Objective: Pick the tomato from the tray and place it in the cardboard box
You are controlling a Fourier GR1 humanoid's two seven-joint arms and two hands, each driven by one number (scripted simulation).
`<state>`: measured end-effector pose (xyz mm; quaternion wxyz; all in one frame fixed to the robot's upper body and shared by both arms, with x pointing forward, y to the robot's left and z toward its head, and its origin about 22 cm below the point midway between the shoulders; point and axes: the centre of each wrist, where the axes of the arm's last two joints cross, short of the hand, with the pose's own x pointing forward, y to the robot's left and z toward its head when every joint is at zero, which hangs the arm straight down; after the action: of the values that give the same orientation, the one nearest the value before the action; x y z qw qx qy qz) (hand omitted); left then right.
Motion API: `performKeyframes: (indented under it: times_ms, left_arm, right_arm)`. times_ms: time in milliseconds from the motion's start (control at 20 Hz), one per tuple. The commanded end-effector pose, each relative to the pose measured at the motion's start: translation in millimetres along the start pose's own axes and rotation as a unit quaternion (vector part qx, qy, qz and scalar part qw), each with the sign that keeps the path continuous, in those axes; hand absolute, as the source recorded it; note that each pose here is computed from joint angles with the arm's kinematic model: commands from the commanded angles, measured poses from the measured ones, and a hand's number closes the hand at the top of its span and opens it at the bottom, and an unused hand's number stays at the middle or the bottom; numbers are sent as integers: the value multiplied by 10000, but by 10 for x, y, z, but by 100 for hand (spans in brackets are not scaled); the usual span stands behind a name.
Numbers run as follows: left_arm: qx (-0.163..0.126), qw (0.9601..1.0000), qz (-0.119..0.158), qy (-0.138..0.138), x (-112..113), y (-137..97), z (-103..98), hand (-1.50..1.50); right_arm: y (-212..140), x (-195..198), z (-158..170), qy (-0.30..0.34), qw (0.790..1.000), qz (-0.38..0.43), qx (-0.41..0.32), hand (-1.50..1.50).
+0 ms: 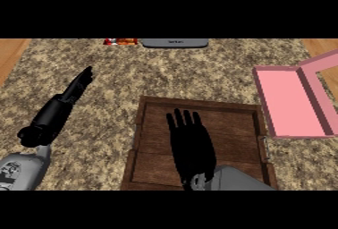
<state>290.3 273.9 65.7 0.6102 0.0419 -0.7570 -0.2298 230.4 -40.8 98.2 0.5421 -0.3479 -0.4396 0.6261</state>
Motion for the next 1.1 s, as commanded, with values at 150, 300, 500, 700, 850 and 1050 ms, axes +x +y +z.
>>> performKeyframes:
  times_ms: [150, 300, 500, 700, 850, 1050]
  left_arm:
    - [39, 10000, 3, 19, 58, -75, 9, 0]
    - [-48, 9999, -87, -49, 88, -2, -18, 0]
    - [17, 10000, -69, -38, -9, -165, 10, 0]
    - [-11, 10000, -75, 37, 22, -156, -17, 0]
    - [-33, 10000, 24, -40, -47, -40, -21, 0]
    - [50, 10000, -35, -5, 108, 27, 164, 0]
  right_arm:
    - [31, 39, 8, 453, 9988, 61, 170, -150]
    - [267, 133, -339, 439, 9984, 95, 344, -150]
    - [253, -151, -198, 717, 9967, 302, 232, -150]
    - [332, 28, -406, 853, 9957, 290, 222, -150]
    - [440, -277, -425, 811, 9957, 201, 398, -150]
    - [497, -308, -369, 619, 9969, 145, 461, -150]
